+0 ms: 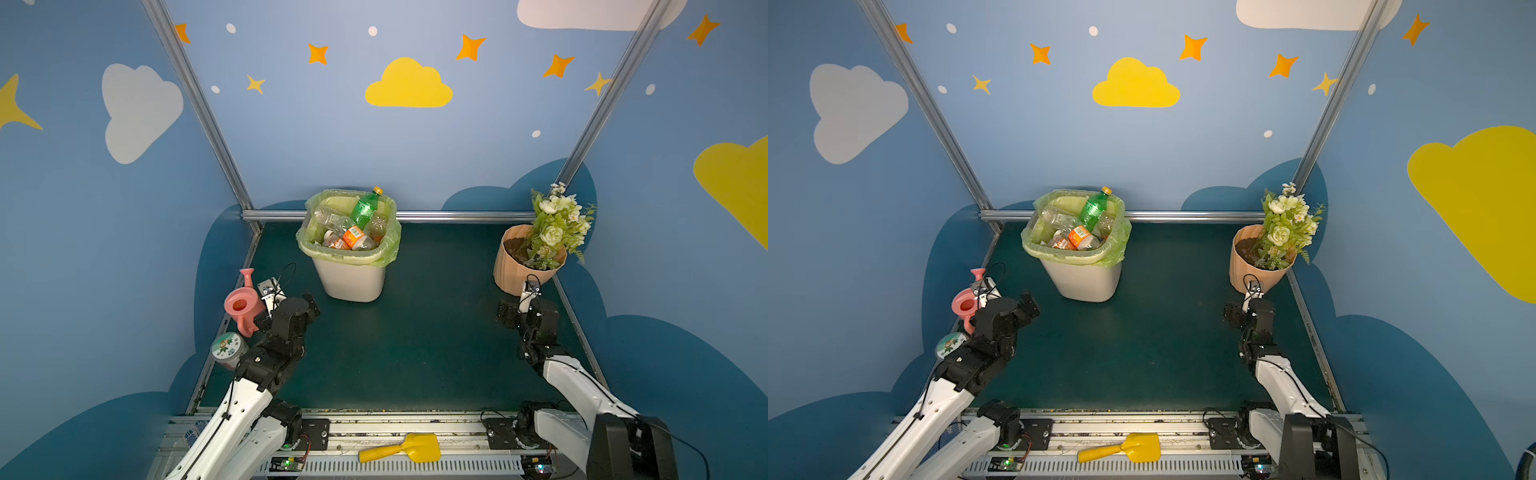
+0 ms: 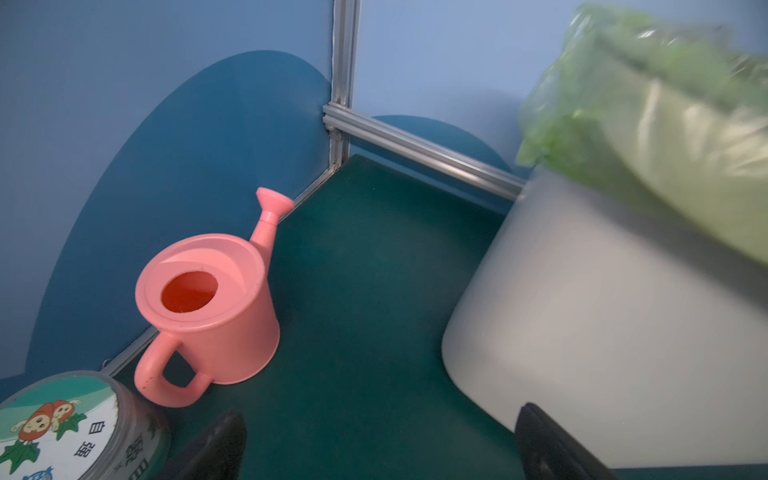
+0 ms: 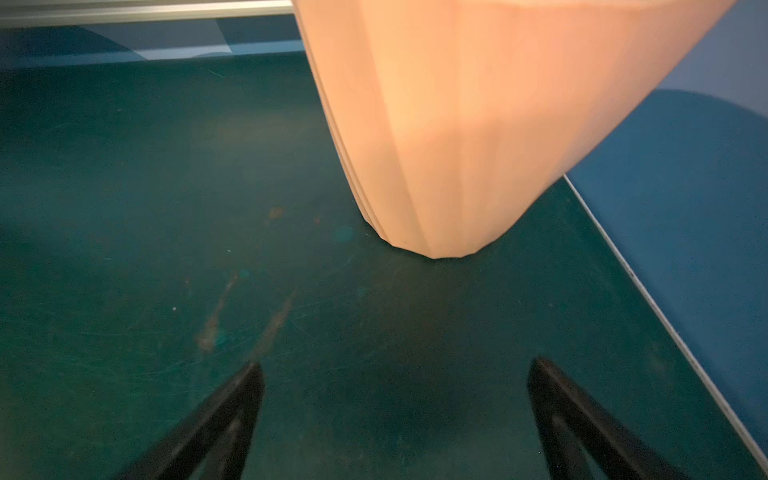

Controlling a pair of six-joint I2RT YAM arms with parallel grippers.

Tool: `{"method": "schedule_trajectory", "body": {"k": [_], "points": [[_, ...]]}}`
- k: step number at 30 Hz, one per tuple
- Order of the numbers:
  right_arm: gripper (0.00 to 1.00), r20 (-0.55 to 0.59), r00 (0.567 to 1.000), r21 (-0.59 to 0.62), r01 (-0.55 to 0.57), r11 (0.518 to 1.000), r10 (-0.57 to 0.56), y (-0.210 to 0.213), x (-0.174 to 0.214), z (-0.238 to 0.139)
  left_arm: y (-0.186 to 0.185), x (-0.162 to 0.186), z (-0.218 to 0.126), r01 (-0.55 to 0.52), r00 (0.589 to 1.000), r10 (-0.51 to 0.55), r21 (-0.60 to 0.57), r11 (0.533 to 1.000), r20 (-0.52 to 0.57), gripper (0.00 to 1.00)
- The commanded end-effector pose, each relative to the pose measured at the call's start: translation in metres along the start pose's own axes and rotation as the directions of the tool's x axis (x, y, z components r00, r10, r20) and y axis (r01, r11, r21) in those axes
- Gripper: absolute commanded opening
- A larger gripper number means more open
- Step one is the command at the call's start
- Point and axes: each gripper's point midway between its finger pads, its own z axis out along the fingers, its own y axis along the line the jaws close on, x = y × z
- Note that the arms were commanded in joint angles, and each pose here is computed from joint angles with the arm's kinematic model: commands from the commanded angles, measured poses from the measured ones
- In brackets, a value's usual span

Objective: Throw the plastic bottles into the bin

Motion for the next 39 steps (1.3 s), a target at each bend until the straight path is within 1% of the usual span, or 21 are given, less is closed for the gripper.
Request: {"method": "schedule_trajectory", "body": {"k": [1, 4, 6, 8, 9, 12, 14, 17, 20, 21, 22, 24, 25, 28, 29, 31, 32, 33, 34, 37, 39], "points": [[0.97, 0.157, 0.985, -0.098, -0.057, 0.994, 0.072, 0.013, -0.034, 0.01, 0.011, -0.007, 0.01, 0.013, 0.997, -0.008, -0.062, 0.998, 0.076, 1.0], [0.97, 0.166, 0.984, -0.155, -0.045, 0.987, 0.071, 0.024, -0.03, 0.023, 0.017, 0.003, 0.021, -0.012, 0.995, 0.021, -0.091, 0.996, 0.1, 1.0], [0.97, 0.126, 0.992, -0.167, 0.001, 0.986, 0.02, 0.029, -0.031, 0.031, 0.019, 0.009, 0.03, -0.034, 0.992, 0.046, -0.096, 0.995, 0.118, 1.0], [0.97, 0.136, 0.991, -0.19, 0.024, 0.982, 0.002, 0.034, -0.032, 0.038, 0.026, 0.017, 0.041, -0.025, 0.992, 0.04, -0.121, 0.992, 0.123, 1.0], [0.97, 0.117, 0.993, -0.208, 0.036, 0.977, -0.012, 0.037, -0.025, 0.044, 0.03, 0.021, 0.048, -0.017, 0.992, 0.034, -0.141, 0.99, 0.121, 1.0], [0.97, 0.163, 0.986, -0.244, 0.065, 0.968, -0.025, 0.047, -0.018, 0.058, 0.041, 0.034, 0.069, 0.007, 0.996, 0.01, -0.192, 0.981, 0.084, 1.0], [0.97, 0.079, 0.996, -0.241, 0.06, 0.969, -0.042, 0.046, -0.014, 0.057, 0.041, 0.04, 0.082, 0.011, 0.998, 0.001, -0.197, 0.98, 0.058, 1.0], [0.97, 0.091, 0.995, -0.24, 0.064, 0.969, -0.043, 0.046, -0.015, 0.058, 0.037, 0.044, 0.101, -0.002, 0.998, 0.016, -0.198, 0.98, 0.068, 1.0], [0.97, 0.089, 0.995, -0.238, 0.066, 0.969, -0.046, 0.046, -0.015, 0.058, 0.029, 0.047, 0.12, -0.015, 0.996, 0.03, -0.167, 0.986, 0.085, 1.0], [0.97, 0.091, 0.995, -0.239, 0.066, 0.969, -0.045, 0.046, -0.015, 0.058, 0.024, 0.047, 0.126, -0.054, 0.994, 0.067, -0.146, 0.988, 0.081, 1.0], [0.97, 0.09, 0.995, -0.238, 0.066, 0.969, -0.046, 0.047, -0.015, 0.058, 0.019, 0.044, 0.13, -0.063, 0.992, 0.074, -0.113, 0.992, 0.1, 1.0], [0.97, 0.091, 0.995, -0.239, 0.066, 0.969, -0.045, 0.047, -0.015, 0.058, 0.019, 0.056, 0.141, -0.04, 0.997, 0.043, -0.056, 0.998, 0.06, 1.0], [0.97, 0.09, 0.995, -0.238, 0.066, 0.969, -0.045, 0.047, -0.015, 0.058, 0.019, 0.057, 0.144, -0.025, 0.997, 0.027, -0.031, 0.999, 0.079, 1.0], [0.97, 0.091, 0.995, -0.237, 0.066, 0.969, -0.045, 0.046, -0.015, 0.058, 0.007, 0.064, 0.146, -0.065, 0.998, 0.065, 0.041, 0.997, 0.014, 1.0], [0.97, 0.09, 0.995, -0.238, 0.066, 0.969, -0.045, 0.047, -0.015, 0.058, 0.001, 0.07, 0.148, -0.079, 0.997, 0.078, 0.08, 0.994, 0.013, 1.0], [0.97, 0.091, 0.995, -0.236, 0.066, 0.969, -0.046, 0.046, -0.015, 0.058, -0.006, 0.075, 0.155, -0.087, 0.995, 0.08, 0.125, 0.988, 0.06, 1.0], [0.97, 0.091, 0.995, -0.236, 0.066, 0.969, -0.045, 0.046, -0.015, 0.058, -0.008, 0.077, 0.157, -0.105, 0.994, 0.099, 0.131, 0.986, 0.052, 1.0], [0.97, 0.09, 0.995, -0.237, 0.066, 0.969, -0.046, 0.047, -0.015, 0.058, -0.008, 0.075, 0.157, -0.096, 0.995, 0.095, 0.122, 0.988, 0.019, 1.0], [0.97, 0.092, 0.995, -0.237, 0.067, 0.969, -0.046, 0.047, -0.015, 0.058, -0.006, 0.078, 0.157, -0.11, 0.993, 0.114, 0.101, 0.989, -0.038, 1.0], [0.97, 0.091, 0.995, -0.237, 0.065, 0.969, -0.045, 0.046, -0.015, 0.058, -0.006, 0.076, 0.158, -0.101, 0.995, 0.101, 0.102, 0.99, 0.011, 1.0], [0.97, 0.091, 0.995, -0.236, 0.065, 0.969, -0.045, 0.046, -0.015, 0.058, -0.005, 0.08, 0.158, -0.116, 0.992, 0.12, 0.094, 0.989, -0.038, 1.0]]}}
